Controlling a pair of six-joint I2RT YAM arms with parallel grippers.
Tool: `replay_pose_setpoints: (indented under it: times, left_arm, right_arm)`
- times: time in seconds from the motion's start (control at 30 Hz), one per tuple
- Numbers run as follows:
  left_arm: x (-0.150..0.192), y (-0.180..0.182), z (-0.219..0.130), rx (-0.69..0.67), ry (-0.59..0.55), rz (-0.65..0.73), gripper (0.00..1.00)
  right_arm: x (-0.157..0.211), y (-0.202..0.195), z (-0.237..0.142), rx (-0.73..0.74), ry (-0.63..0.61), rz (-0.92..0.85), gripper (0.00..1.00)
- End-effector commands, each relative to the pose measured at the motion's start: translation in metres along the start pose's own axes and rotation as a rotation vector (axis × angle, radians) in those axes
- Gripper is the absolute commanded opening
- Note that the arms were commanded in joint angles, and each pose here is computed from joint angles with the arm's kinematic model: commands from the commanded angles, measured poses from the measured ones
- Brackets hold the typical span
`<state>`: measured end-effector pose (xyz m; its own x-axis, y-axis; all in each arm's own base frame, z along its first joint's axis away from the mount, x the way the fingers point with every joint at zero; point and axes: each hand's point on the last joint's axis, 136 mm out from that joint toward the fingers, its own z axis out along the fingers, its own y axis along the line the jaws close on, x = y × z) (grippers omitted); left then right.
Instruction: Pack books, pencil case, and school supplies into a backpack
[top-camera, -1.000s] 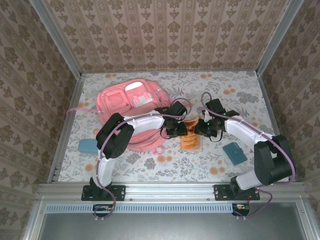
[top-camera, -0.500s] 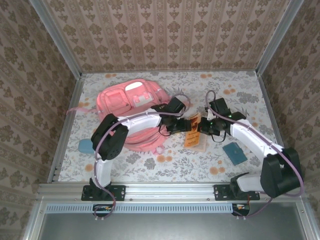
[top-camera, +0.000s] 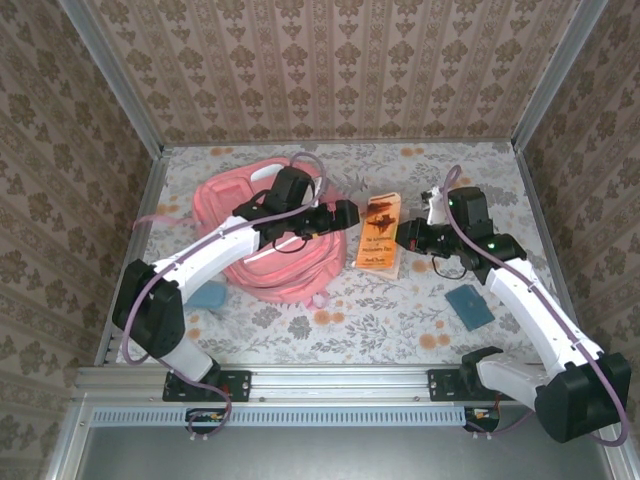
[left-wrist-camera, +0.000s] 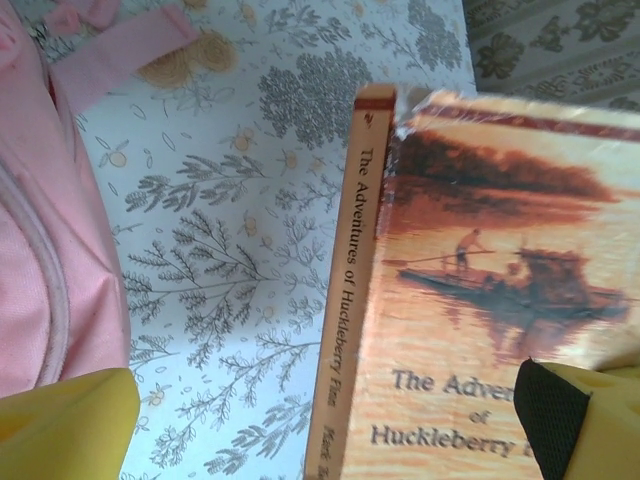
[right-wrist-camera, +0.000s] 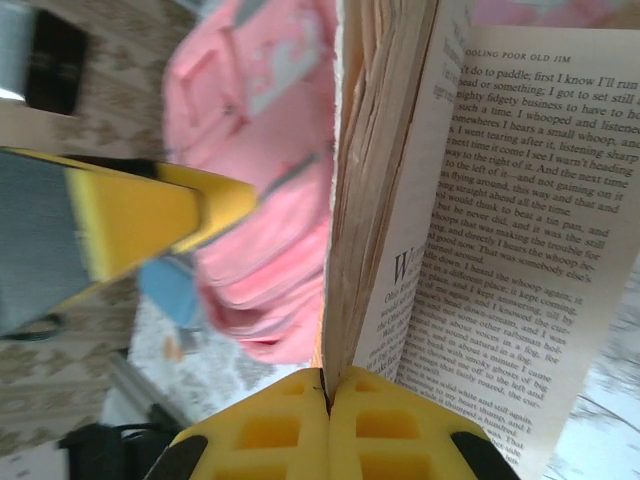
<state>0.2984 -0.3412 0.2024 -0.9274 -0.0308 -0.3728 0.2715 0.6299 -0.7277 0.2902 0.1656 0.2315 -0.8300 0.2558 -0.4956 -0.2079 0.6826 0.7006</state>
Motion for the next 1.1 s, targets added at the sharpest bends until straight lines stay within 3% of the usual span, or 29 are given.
replay_pose_setpoints:
  times: [0.0,0.2,0.57,0.7,0.77,0.93,1.07]
  left_arm:
    - [0.0,-0.025,-0.013,0.166,0.013,0.039,1.0]
    - [-0.002,-0.046,-0.019,0.342,0.03,0.028,1.0]
    - [-0.004,-0.056,-0.015,0.446,0.029,-0.023,1.0]
    - [-0.004,-0.059,-0.016,0.46,0.034,-0.018,0.95]
    - [-0.005,-0.062,-0.017,0.473,0.034,-0.012,0.88]
    - [-0.01,-0.068,-0.022,0.5,0.012,-0.005,0.53]
    - [-0.014,-0.069,-0.025,0.513,-0.007,-0.009,0.32]
  right_arm:
    - [-0.022,0.059,-0.014,-0.248,-0.032,-0.07,0.0]
    - [-0.028,0.081,-0.015,-0.362,-0.005,-0.069,0.0]
    - [-0.028,0.072,-0.002,-0.354,0.036,-0.015,0.0]
    - [-0.029,0.07,-0.001,-0.351,0.038,-0.008,0.0]
    - [-0.029,0.067,0.0,-0.343,0.038,-0.002,0.0]
    - [-0.033,0.049,0.004,-0.295,0.036,0.067,0.0]
    - [-0.037,0.04,0.005,-0.284,0.025,0.11,0.0]
